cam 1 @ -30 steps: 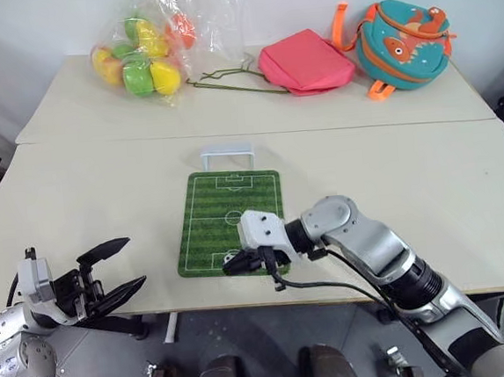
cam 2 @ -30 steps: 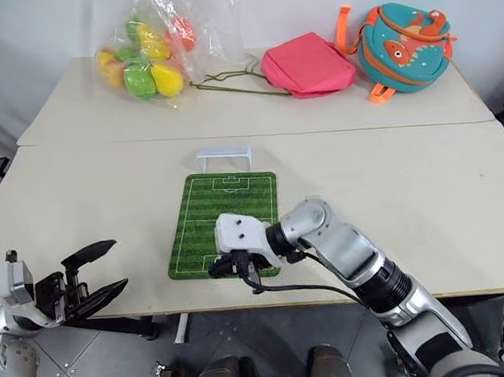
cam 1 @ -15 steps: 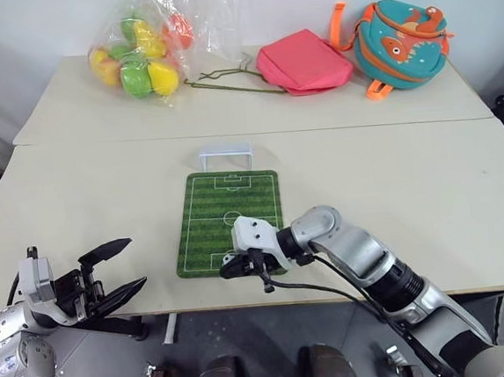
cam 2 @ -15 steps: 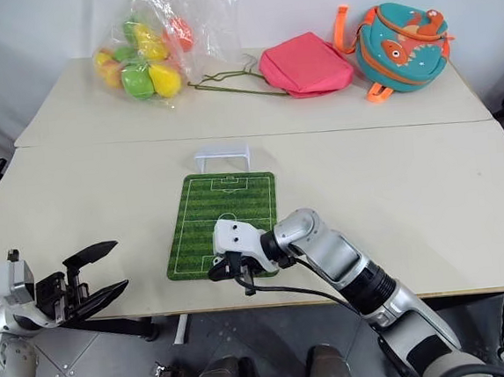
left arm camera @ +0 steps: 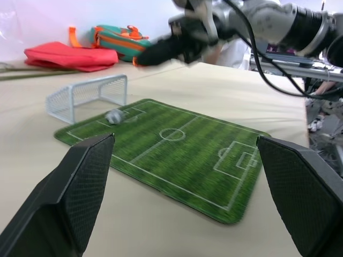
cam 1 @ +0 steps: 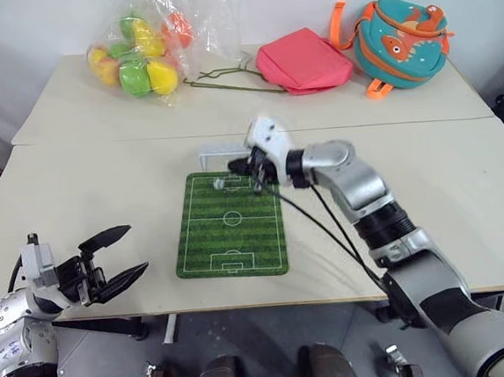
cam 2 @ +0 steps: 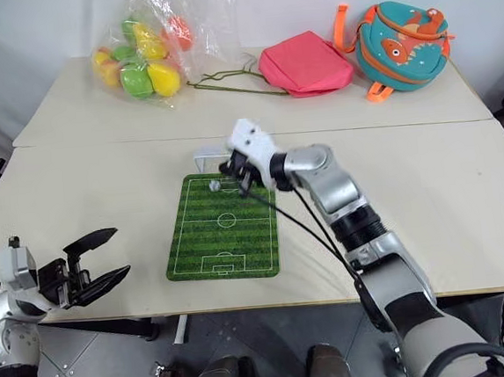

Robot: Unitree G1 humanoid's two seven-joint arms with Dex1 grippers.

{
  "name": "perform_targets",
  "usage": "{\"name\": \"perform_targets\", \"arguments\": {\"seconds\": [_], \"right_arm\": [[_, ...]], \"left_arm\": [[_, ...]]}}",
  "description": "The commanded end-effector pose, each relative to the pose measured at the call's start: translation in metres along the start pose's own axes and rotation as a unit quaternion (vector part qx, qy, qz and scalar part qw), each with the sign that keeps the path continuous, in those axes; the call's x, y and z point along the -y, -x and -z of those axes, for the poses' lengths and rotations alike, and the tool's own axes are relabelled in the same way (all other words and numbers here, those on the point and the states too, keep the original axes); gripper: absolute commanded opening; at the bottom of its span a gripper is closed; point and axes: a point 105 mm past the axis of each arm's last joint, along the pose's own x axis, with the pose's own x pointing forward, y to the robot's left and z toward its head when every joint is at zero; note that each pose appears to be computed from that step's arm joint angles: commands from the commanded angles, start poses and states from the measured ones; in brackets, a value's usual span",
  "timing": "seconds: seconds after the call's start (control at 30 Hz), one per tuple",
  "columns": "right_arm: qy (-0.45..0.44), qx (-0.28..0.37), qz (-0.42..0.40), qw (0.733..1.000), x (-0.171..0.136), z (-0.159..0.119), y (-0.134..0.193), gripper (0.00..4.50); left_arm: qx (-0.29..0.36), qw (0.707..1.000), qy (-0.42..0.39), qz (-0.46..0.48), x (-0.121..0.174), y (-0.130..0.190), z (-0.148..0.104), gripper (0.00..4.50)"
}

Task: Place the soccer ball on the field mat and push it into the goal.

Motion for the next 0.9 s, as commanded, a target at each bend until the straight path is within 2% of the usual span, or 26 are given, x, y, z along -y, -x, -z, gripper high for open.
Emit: {"name": "perform_targets", "arguments": {"seconds": [0.03,0.13,0.23,0.43,0.57,0.63,0.9], "right_arm": [[-0.004,0.046,0.015,0.999,0.011,-0.021,0.018,0.04],[-0.012,0.031,-0.001,0.999,0.009,-0.009,0.029,0.04],[-0.009,-0.013,-0.057,0.998,-0.003,0.02,0.053,0.59],[-0.033,-0.05,-0.08,0.995,0.0,0.066,0.103,2.52],[-0.054,-0.038,-0.08,0.995,0.002,0.08,0.136,3.99],[-0.059,-0.038,-0.078,0.994,0.002,0.09,0.154,4.47],[-0.059,-0.03,-0.068,0.995,0.002,0.102,0.191,4.47]], "left_arm": [[0.008,0.999,-0.005,-0.05,-0.016,0.001,-0.009,4.5],[-0.013,0.998,0.002,-0.065,-0.02,0.003,-0.005,4.5],[-0.021,0.996,0.011,-0.09,-0.027,0.005,-0.005,4.5],[-0.036,0.99,0.012,-0.137,-0.038,0.01,-0.009,4.5],[-0.067,0.981,0.017,-0.183,-0.046,0.019,-0.006,4.5],[-0.069,0.982,0.017,-0.176,-0.041,0.023,-0.01,4.5],[-0.082,0.976,0.024,-0.202,-0.039,0.045,-0.021,4.5]]}}
